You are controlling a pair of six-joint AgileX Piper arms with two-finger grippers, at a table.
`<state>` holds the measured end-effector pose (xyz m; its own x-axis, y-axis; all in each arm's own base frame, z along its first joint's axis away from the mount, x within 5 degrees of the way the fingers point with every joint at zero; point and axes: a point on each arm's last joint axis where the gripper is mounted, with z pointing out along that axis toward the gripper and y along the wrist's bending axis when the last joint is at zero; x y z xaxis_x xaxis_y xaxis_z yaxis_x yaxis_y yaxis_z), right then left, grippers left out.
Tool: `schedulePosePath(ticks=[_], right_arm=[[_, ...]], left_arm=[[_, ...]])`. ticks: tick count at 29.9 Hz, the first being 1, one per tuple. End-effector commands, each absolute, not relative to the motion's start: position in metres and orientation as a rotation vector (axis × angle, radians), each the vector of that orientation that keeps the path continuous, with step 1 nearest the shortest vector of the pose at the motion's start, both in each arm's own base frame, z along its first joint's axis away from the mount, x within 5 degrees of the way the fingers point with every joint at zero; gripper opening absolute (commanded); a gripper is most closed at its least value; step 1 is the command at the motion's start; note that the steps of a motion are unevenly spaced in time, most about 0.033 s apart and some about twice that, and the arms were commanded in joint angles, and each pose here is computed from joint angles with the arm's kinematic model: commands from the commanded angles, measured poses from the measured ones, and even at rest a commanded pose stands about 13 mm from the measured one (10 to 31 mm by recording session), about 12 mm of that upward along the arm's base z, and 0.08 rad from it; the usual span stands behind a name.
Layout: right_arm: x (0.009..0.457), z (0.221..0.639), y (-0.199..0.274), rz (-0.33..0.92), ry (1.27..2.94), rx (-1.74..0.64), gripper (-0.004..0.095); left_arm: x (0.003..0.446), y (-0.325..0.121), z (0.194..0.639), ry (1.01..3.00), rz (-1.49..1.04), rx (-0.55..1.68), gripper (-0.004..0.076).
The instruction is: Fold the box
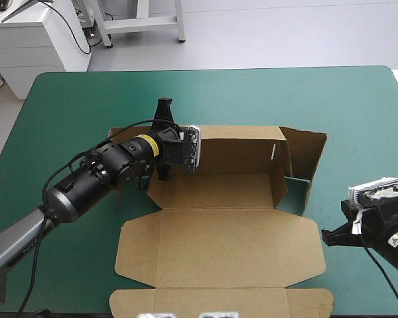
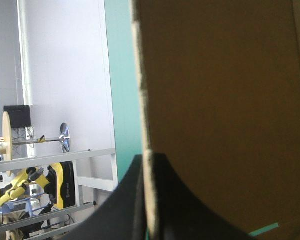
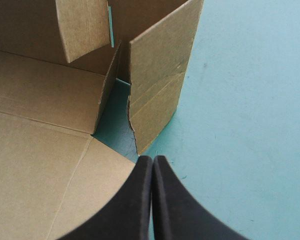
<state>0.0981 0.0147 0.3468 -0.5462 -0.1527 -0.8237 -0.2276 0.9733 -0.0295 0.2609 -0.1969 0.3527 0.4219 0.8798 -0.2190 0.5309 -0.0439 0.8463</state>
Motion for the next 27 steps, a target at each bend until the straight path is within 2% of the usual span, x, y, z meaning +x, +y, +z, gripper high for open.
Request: schedulePosePath(ticks=[1, 9, 16, 27], right_arm=[[0.102, 0.361, 0.015, 0.109, 2.065, -0.224, -0.0021], [0.102, 0.370, 0.015, 0.131, 2.060, -0.193, -0.0021], [0.110, 0.407, 0.019, 0.181, 2.017, -0.200, -0.0021], [0.178, 0.437, 0.018, 0.214, 2.091, -0.211, -0.0019]], left_arm=[[0.253, -0.195, 0.375, 1.095, 0.495, 1.611, -0.0008], [0.249, -0.199, 0.354, 0.962, 0.498, 1.567, -0.0008], [0.248, -0.198, 0.339, 0.963, 0.486, 1.578, -0.0008], [0.255, -0.177, 0.337, 1.092, 0.514, 1.591, -0.0008]])
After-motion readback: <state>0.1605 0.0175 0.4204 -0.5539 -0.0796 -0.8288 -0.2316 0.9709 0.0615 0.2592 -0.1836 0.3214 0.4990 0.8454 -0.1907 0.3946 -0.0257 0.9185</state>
